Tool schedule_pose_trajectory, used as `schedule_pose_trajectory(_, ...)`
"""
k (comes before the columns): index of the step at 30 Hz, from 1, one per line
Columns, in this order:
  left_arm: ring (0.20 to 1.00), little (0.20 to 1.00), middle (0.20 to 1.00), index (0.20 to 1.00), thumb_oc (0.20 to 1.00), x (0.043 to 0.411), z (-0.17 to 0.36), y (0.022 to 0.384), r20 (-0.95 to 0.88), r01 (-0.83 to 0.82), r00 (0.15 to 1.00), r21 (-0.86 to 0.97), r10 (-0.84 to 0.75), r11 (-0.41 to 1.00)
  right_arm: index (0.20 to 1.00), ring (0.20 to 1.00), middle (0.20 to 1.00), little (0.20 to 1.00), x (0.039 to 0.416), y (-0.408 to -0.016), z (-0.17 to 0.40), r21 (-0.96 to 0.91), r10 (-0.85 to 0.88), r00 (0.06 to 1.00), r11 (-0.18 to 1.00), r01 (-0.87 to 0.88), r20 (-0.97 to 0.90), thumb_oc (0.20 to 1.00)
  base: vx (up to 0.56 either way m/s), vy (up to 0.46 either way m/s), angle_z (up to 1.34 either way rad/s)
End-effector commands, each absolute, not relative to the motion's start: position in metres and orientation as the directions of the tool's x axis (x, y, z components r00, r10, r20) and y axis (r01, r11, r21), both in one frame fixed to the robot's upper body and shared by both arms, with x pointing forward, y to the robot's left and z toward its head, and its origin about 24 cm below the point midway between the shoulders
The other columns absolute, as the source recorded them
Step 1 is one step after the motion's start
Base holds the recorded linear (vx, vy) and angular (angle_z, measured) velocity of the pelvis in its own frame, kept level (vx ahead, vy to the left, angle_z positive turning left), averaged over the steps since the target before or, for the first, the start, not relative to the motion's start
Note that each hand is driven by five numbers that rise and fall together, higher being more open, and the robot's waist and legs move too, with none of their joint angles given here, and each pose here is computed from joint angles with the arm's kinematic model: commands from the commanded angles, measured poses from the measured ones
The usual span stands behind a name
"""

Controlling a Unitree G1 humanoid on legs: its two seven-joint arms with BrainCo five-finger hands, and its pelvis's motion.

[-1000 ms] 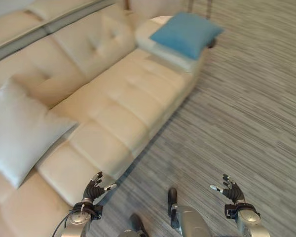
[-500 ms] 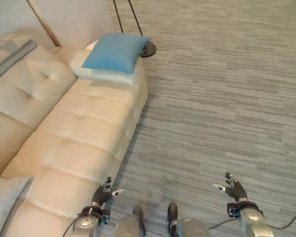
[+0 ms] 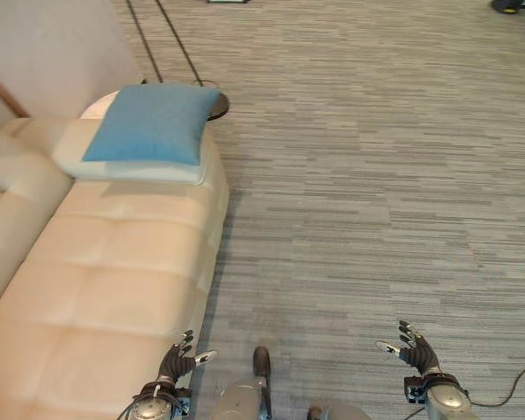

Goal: Pick up all the scattered cushions and arrange them neatly on the sofa.

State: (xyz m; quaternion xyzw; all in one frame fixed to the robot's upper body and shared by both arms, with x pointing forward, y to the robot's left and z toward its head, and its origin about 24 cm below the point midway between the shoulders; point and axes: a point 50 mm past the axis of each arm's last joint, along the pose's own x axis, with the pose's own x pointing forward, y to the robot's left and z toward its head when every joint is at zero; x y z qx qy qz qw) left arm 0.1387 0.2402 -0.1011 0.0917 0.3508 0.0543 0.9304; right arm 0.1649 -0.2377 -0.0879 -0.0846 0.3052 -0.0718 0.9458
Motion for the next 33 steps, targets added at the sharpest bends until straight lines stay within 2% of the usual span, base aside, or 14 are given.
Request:
schedule_pose_trajectory(1,1.0,1.0,1.0,1.0,1.0,0.161,-0.08,0.251,-0.541,-0.047,0.82,0.263,0.188,0.964,1.0,1.0,1.0,1.0,0.198,-0.227,-0.063,-0.192,-0.146,0.892,0.979,0.068,-0.428,1.0,0.35,0.224,-0.33)
schedule_pose_trajectory(10,1.0,1.0,1.0,1.0,1.0,0.161,-0.082,0.253,-0.535,-0.066,0.818,0.276,0.21,0.959,1.0,1.0,1.0,1.0,0.202,-0.237,-0.055,-0.226,-0.171,0.901,0.97,0.084,-0.398,1.0,0.48,0.032,0.03)
schedule_pose_trajectory(14,1.0,1.0,1.0,1.0,1.0,0.155,-0.088,0.248,-0.554,-0.047,0.809,0.277,0.2,0.96,1.0,1.0,1.0,1.0,0.187,-0.243,-0.063,-0.232,-0.19,0.881,0.968,0.094,-0.433,1.0,0.57,-0.123,0.39)
schedule_pose_trajectory(25,1.0,1.0,1.0,1.0,1.0,0.162,-0.09,0.247,-0.559,-0.105,0.797,0.242,0.228,0.964,1.0,1.0,1.0,1.0,0.197,-0.255,-0.061,-0.29,-0.227,0.872,0.952,0.103,-0.433,1.0,0.41,-0.166,0.24)
schedule_pose_trajectory(29,1.0,1.0,1.0,1.0,1.0,0.161,-0.091,0.248,-0.562,-0.101,0.794,0.254,0.232,0.962,1.0,1.0,1.0,1.0,0.189,-0.261,-0.065,-0.308,-0.255,0.855,0.944,0.118,-0.451,1.0,0.33,0.001,0.07)
schedule_pose_trajectory(33,1.0,1.0,1.0,1.0,1.0,0.15,-0.093,0.261,-0.567,-0.186,0.762,0.271,0.313,0.944,1.0,1.0,1.0,1.0,0.181,-0.265,-0.071,-0.345,-0.285,0.83,0.931,0.12,-0.48,1.0,0.6,0.111,0.21)
